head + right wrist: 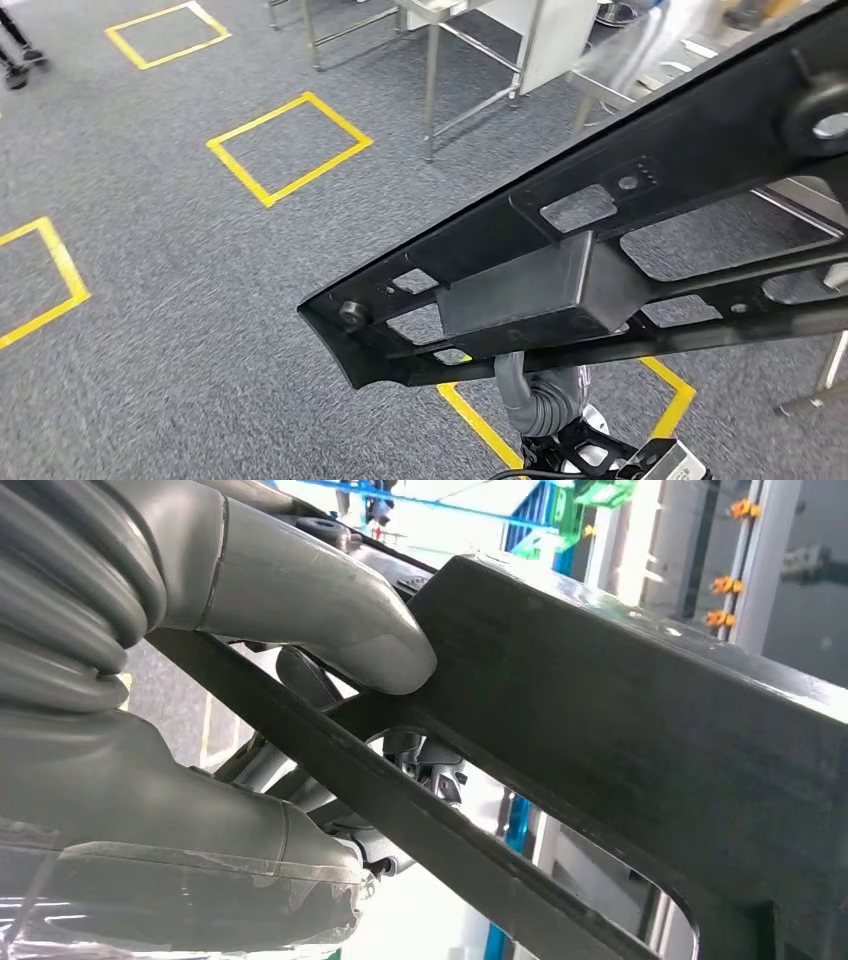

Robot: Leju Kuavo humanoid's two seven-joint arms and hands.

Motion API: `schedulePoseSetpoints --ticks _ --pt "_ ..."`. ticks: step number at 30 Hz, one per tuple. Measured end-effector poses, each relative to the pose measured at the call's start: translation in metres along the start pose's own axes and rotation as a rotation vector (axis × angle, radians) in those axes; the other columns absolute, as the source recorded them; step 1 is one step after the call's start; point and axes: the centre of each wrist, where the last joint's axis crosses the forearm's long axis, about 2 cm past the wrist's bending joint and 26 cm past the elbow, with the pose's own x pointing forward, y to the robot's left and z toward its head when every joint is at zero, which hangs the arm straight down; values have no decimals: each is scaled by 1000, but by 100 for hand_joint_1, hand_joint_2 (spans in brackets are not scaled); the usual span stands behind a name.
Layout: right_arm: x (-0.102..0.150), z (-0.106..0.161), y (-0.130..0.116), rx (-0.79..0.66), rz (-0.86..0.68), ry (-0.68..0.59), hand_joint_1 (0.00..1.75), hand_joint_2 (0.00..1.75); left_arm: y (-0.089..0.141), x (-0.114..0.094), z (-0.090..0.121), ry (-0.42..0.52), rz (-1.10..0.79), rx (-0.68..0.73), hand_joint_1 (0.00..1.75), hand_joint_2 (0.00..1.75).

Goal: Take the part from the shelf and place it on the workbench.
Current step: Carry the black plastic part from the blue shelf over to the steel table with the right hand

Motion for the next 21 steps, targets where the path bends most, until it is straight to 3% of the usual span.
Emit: schedulePoseSetpoints --ticks 21 --pt "2 2 4 9 -39 5 175 175 -1 1 0 39 -2 31 0 175"
